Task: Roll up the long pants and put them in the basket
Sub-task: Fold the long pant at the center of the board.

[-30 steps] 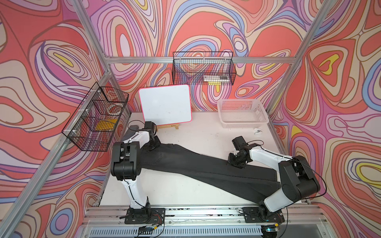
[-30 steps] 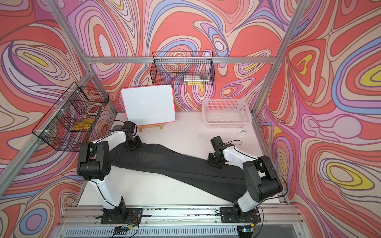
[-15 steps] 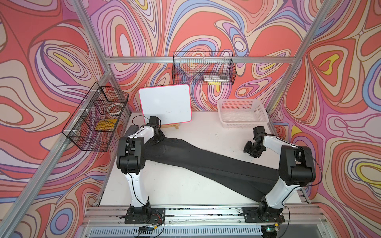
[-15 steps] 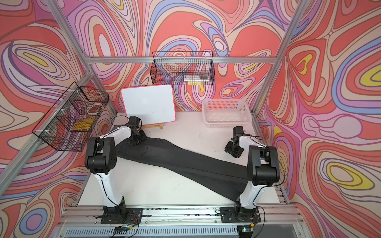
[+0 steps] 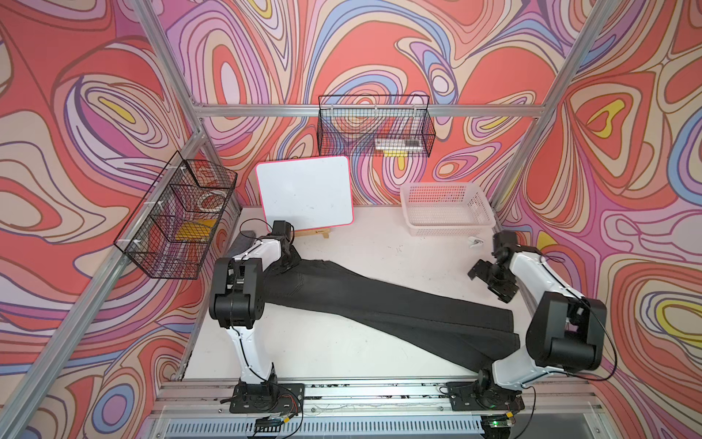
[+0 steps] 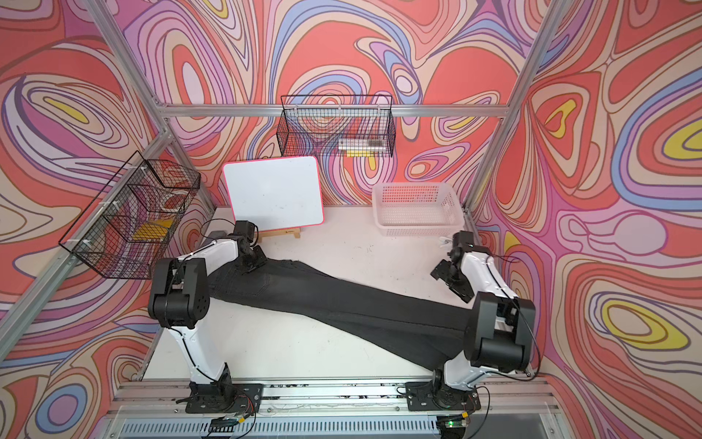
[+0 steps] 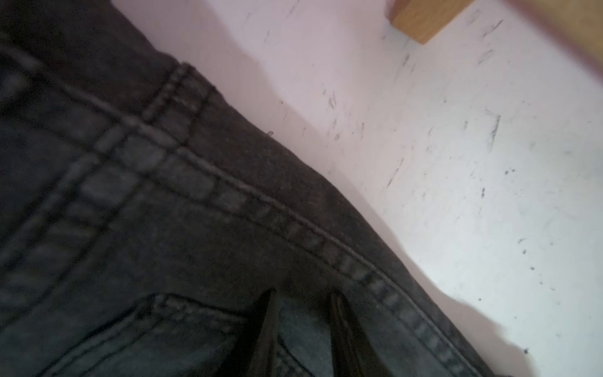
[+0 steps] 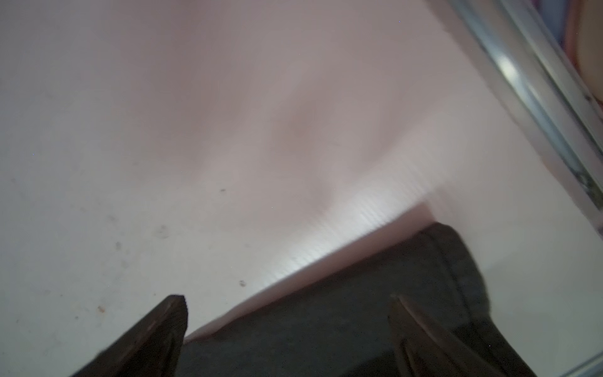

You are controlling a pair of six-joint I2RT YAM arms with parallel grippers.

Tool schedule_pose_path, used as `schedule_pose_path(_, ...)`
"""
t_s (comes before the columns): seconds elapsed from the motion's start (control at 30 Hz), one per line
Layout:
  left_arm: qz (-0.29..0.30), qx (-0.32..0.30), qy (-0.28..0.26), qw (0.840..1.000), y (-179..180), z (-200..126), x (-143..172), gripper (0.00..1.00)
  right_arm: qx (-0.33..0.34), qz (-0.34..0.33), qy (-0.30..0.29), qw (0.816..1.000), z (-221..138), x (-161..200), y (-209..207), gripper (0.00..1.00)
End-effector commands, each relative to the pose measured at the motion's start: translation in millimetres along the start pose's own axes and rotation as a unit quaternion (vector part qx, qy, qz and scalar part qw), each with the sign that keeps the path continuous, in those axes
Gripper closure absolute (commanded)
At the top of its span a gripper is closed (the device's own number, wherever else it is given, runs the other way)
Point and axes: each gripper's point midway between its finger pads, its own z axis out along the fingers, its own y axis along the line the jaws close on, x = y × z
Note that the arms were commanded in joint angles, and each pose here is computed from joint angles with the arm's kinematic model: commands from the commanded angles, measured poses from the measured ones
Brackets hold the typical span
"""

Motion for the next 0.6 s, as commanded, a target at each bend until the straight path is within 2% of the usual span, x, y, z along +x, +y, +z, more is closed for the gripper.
schedule_pose_path(0.0,0.002,-0.041,0.044,0.998,23.4,1.5,23.2,0.68,0.056,0.045,0.041,0.997,12.0,13.1,-34.0,0.02)
schedule_pose_path(0.27,0.001,-0.043,0.042,0.998,27.3,0.5,19.7,0.68,0.037,0.099,0.08,0.991,59.4,31.0,-35.1,0.02)
schedule_pose_path(0.37,-0.002,-0.048,0.043,0.998,35.0,0.2,18.9,0.68,0.033,0.124,0.095,0.987,73.6,44.0,-35.4,0.07)
schedule_pose_path(0.43,-0.007,-0.05,0.043,0.998,40.6,-0.6,18.2,0.68,0.036,0.138,0.097,0.985,78.9,50.2,-38.1,0.16)
schedule_pose_path(0.5,-0.012,-0.049,0.041,0.998,44.5,-1.4,17.3,0.69,0.043,0.148,0.09,0.984,83.2,51.7,-41.8,0.3)
schedule_pose_path(0.57,-0.013,-0.049,0.04,0.998,46.5,-1.8,17.8,0.7,0.041,0.154,0.081,0.984,88.7,49.1,-41.3,0.54)
